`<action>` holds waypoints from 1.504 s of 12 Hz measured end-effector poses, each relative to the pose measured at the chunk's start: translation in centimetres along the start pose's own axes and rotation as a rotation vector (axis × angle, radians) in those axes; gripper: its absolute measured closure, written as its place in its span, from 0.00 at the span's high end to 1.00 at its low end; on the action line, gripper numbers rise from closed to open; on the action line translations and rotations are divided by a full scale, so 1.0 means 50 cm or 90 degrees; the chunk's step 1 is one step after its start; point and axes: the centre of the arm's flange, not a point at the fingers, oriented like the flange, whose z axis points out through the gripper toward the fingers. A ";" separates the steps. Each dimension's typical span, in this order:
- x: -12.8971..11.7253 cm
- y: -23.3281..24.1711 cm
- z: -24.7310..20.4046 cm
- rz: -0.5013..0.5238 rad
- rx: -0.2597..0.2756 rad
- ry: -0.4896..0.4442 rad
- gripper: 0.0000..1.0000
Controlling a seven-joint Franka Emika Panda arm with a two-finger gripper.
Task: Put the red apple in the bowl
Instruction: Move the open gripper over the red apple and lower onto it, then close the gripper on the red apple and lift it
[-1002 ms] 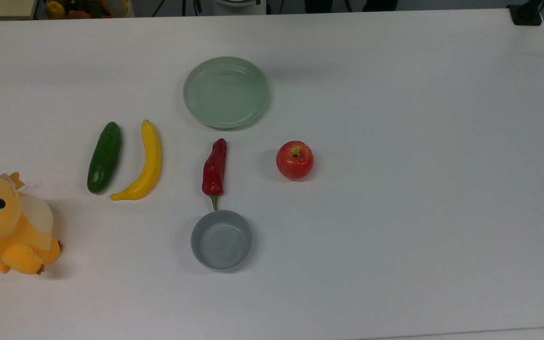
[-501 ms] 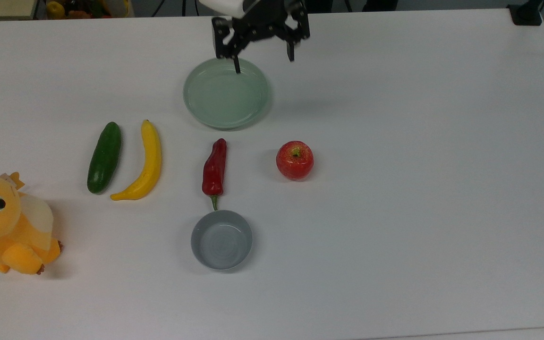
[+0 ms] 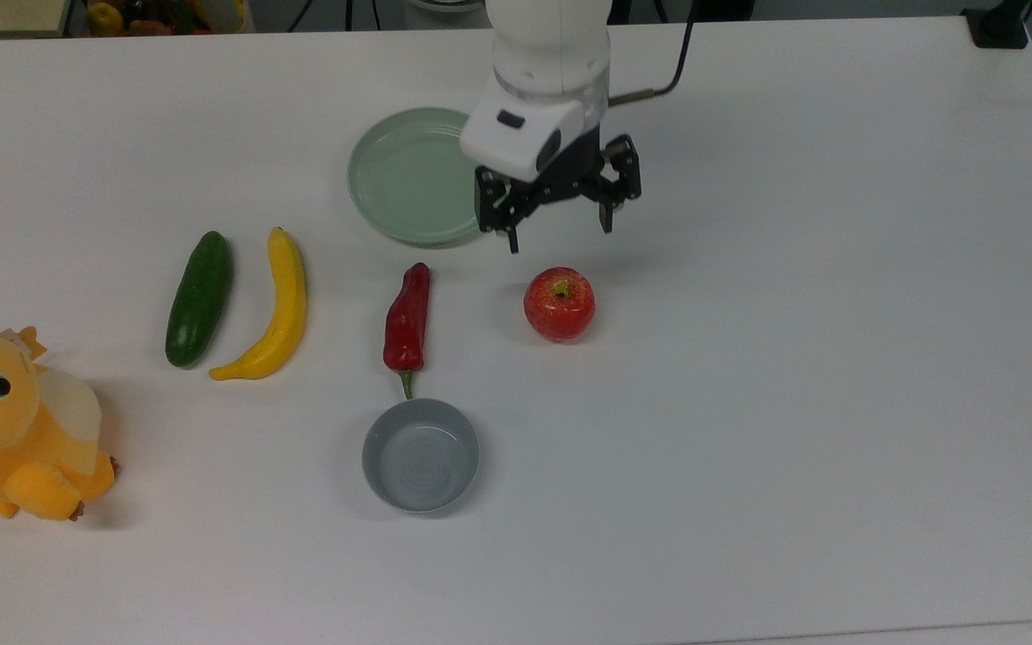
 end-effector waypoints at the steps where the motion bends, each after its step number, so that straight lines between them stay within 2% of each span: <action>1: 0.007 -0.011 0.039 -0.004 -0.001 -0.002 1.00; 3: 0.013 -0.027 0.105 -0.017 -0.017 -0.010 1.00; 6: 0.013 -0.027 0.153 -0.033 -0.036 -0.022 1.00; 14: 0.006 -0.024 0.230 -0.065 -0.072 -0.053 1.00; 16: 0.004 -0.024 0.243 -0.066 -0.072 -0.059 0.96; 18: 0.005 -0.029 0.248 -0.068 -0.071 -0.061 0.81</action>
